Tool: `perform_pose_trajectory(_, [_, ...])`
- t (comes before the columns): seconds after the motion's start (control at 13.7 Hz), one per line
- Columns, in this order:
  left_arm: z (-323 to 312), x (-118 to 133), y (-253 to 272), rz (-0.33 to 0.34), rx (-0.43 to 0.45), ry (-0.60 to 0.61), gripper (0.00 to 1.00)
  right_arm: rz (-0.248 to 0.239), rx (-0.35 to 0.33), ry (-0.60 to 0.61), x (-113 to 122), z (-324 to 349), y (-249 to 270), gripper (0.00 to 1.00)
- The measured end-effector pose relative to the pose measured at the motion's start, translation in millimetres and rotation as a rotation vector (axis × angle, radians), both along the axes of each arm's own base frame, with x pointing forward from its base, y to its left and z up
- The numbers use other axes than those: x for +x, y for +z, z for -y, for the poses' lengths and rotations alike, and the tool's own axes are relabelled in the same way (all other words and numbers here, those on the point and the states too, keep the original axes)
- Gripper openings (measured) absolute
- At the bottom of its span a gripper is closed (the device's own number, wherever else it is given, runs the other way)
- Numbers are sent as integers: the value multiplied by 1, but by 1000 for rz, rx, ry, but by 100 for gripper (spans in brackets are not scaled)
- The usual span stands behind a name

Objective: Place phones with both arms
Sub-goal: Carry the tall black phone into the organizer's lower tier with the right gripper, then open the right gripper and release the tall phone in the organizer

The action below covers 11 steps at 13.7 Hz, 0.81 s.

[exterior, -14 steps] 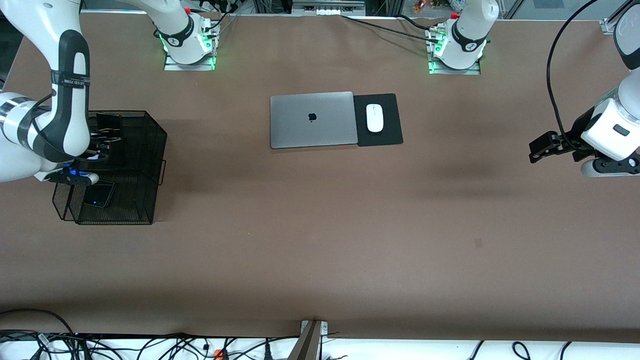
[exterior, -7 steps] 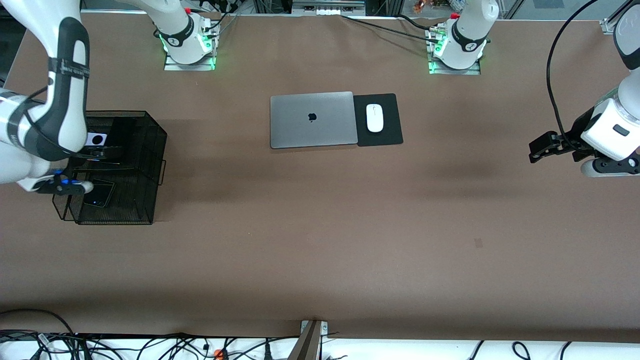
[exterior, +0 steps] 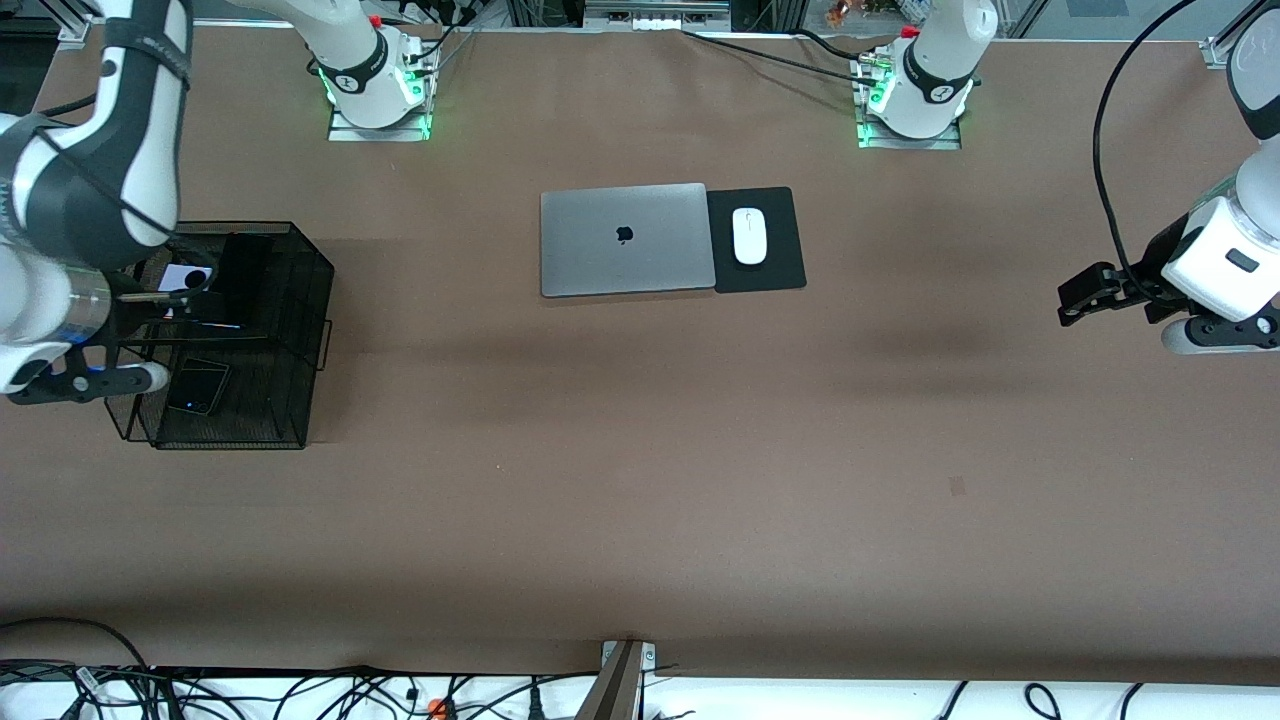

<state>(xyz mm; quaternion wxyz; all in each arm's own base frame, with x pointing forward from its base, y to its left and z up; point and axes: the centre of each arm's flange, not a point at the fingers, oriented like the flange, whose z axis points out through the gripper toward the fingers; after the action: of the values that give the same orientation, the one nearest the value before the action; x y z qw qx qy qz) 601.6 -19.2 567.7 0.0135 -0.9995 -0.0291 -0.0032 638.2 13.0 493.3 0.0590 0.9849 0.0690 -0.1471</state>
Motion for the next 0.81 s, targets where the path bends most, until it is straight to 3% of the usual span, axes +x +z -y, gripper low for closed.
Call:
perform_pose_trajectory(0.44, [0,-1,4,7,-4,-85,100,-9,9,1,-7,14,8,100])
perform_pose_trajectory(0.66, [-2,-1,5,11,-45,-76,100,34,26,-68,-29,7,31,100])
perform_pose_trajectory(0.81, [-8,0,5,12,-48,-81,100,100,58,-78,-44,14,40,100])
